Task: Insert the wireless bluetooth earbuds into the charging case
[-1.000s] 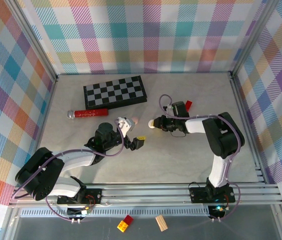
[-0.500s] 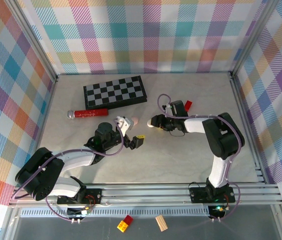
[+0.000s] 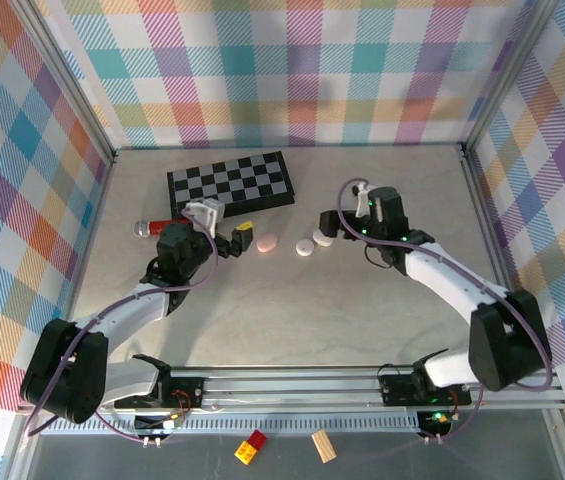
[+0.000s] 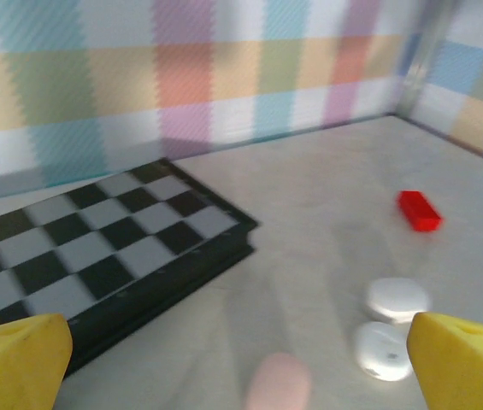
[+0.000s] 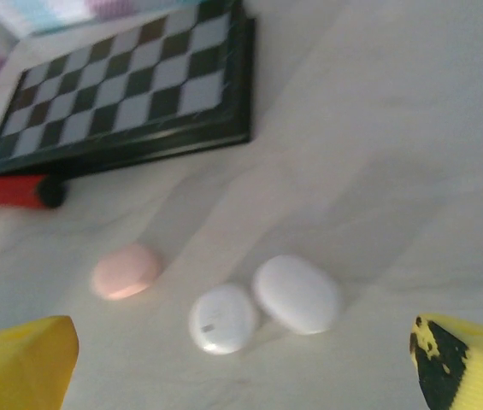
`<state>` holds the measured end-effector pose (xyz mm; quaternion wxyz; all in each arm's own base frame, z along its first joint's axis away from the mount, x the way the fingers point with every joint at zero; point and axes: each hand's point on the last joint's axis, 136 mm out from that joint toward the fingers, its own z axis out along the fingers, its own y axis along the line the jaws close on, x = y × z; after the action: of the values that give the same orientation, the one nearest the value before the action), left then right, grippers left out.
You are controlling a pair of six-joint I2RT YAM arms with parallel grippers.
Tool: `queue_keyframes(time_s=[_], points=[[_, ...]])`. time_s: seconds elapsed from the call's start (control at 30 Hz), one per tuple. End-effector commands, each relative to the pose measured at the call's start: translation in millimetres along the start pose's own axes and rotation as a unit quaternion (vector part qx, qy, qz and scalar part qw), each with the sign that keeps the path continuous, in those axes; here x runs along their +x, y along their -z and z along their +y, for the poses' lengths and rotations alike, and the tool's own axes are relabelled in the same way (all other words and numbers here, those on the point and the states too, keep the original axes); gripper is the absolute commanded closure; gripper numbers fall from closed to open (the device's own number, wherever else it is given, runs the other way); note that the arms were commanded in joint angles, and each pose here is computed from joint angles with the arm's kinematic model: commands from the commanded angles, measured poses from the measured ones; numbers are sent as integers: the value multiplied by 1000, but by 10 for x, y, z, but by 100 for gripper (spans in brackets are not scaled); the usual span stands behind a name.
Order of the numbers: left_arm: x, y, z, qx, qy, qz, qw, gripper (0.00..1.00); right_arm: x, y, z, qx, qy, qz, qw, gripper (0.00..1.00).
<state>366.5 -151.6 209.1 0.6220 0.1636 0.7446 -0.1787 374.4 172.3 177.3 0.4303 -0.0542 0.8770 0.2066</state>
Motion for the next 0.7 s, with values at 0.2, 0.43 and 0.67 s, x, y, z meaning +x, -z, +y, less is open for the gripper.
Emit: queue_keyframes(time_s=[0.2,0.43,0.67], points=[[263,295,923,-172,-5,32,985,0,-54,332,-1254,219,89,-82,968,1],[620,277,1074,-199,2,48,979,0,205,210,-1626,222,67,-102,967,1],[573,239,1176,-207,19,53,977,0,307,40,-1792,187,41,-129,973,1]])
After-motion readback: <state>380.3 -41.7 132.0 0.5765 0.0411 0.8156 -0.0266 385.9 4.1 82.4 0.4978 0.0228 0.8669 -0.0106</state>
